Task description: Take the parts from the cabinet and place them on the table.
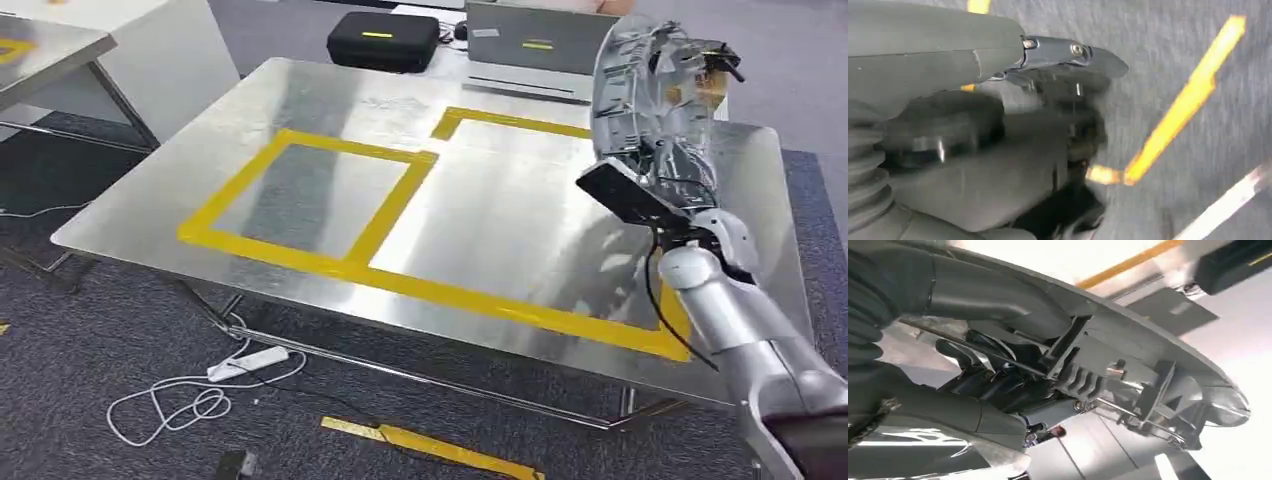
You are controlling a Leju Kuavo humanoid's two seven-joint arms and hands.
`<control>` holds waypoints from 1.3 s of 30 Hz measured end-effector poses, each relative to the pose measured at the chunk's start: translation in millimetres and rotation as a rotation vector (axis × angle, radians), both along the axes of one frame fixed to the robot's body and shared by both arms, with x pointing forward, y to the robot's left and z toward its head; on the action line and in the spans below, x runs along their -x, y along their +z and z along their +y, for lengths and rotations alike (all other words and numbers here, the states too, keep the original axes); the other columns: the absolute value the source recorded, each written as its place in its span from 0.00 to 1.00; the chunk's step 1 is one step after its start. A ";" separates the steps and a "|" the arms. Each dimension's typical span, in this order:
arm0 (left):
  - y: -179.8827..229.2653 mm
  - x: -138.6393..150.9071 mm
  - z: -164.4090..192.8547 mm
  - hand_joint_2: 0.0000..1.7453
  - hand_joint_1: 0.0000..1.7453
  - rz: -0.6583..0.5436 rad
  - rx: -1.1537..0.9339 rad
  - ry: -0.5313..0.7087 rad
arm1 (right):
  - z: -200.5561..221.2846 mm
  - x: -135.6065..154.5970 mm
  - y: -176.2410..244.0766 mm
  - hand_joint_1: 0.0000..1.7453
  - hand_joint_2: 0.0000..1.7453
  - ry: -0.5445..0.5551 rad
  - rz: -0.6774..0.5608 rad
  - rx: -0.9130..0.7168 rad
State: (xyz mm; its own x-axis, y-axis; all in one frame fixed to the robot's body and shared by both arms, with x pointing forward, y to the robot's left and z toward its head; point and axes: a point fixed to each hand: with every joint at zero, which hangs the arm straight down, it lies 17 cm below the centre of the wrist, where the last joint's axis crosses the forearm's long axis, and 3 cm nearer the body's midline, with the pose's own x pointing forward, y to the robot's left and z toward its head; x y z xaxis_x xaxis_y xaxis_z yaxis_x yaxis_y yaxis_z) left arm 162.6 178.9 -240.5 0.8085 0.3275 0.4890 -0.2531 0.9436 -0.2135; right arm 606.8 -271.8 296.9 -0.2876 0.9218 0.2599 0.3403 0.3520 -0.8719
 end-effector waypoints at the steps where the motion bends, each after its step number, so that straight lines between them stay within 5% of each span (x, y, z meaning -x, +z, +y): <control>1: -1.4 -0.1 3.8 1.00 0.00 0.007 -0.025 0.006 | 2.2 -5.9 -2.0 1.00 1.00 -0.001 0.014 0.008; 16: -4.0 9.0 -1.9 1.00 0.00 0.029 -0.067 -0.007 | 14.5 -26.7 -44.5 1.00 1.00 -0.015 0.148 0.091; 24: -12.2 20.3 7.8 1.00 0.00 0.109 -0.167 -0.030 | 44.2 -24.4 -70.1 1.00 1.00 0.077 0.237 0.135; 33: -24.1 51.0 25.2 1.00 0.00 0.320 -0.331 -0.107 | 128.9 -0.4 -108.2 1.00 1.00 0.262 0.339 0.131; 39: -24.0 47.8 14.9 1.00 0.00 0.308 -0.304 -0.183 | 211.1 36.3 -137.8 1.00 1.00 0.437 0.426 0.161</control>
State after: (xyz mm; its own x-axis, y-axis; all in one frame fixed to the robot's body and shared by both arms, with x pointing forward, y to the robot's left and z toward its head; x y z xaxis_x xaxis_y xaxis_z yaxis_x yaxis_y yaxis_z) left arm 114.9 193.8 -264.5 0.9621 0.0451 0.2689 -0.0851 0.9867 0.1388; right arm 570.5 -60.7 159.1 -0.5481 0.7799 0.3023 -0.1941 0.2330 -0.9529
